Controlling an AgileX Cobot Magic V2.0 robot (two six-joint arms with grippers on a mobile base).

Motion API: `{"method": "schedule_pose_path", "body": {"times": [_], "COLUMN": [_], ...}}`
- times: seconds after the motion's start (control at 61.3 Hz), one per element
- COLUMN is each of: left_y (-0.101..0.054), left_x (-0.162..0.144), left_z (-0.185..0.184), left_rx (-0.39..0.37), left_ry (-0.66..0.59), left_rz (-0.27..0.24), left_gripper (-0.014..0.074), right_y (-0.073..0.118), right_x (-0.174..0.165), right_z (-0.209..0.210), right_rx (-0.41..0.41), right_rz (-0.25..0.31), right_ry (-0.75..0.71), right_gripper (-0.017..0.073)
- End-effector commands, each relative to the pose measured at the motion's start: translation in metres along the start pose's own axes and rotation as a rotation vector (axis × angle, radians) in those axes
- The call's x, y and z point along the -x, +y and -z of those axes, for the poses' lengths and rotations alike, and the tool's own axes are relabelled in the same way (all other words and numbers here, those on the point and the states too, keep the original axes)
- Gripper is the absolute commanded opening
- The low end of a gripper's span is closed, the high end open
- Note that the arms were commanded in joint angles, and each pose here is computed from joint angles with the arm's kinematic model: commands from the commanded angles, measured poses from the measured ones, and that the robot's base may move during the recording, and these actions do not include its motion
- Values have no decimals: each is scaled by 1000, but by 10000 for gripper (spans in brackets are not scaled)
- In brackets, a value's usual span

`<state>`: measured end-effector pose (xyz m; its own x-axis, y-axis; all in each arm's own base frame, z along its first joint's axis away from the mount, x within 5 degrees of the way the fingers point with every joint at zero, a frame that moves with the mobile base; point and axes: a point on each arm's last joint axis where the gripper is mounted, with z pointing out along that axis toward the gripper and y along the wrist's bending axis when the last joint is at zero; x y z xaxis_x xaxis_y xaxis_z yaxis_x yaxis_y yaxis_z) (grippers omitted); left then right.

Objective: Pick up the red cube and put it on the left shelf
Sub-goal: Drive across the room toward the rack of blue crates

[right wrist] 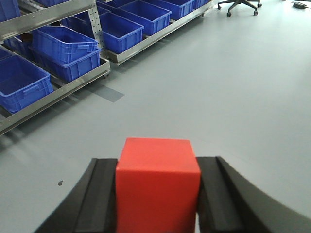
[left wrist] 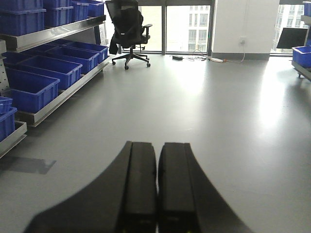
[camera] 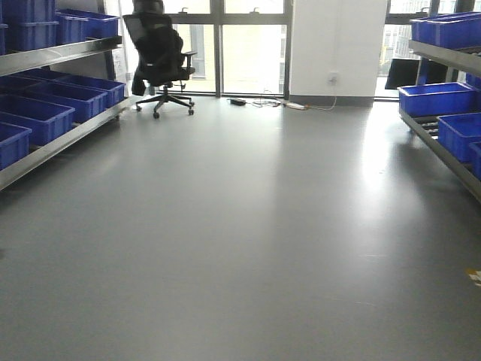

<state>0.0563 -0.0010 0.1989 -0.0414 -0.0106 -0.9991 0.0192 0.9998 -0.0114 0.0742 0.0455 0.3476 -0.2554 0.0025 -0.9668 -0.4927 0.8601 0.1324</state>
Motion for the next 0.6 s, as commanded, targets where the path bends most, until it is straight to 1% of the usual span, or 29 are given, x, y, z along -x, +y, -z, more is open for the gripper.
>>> {"method": "schedule_pose_path", "body": {"times": [0.0, 0.588], "left_y": [0, 0], "left_x": [1, 1], "left_z": [0, 0], "left_rx": [-8, -8], "left_ry": [-78, -78], "left_rz": [7, 7], "left_gripper": [101, 101], "right_y": [2, 2], "right_x": [15, 15], "right_z": [3, 3], "right_rx": [12, 12], "right_rz": [16, 16], "right_ry": [-109, -109], "right_gripper": [204, 204]}}
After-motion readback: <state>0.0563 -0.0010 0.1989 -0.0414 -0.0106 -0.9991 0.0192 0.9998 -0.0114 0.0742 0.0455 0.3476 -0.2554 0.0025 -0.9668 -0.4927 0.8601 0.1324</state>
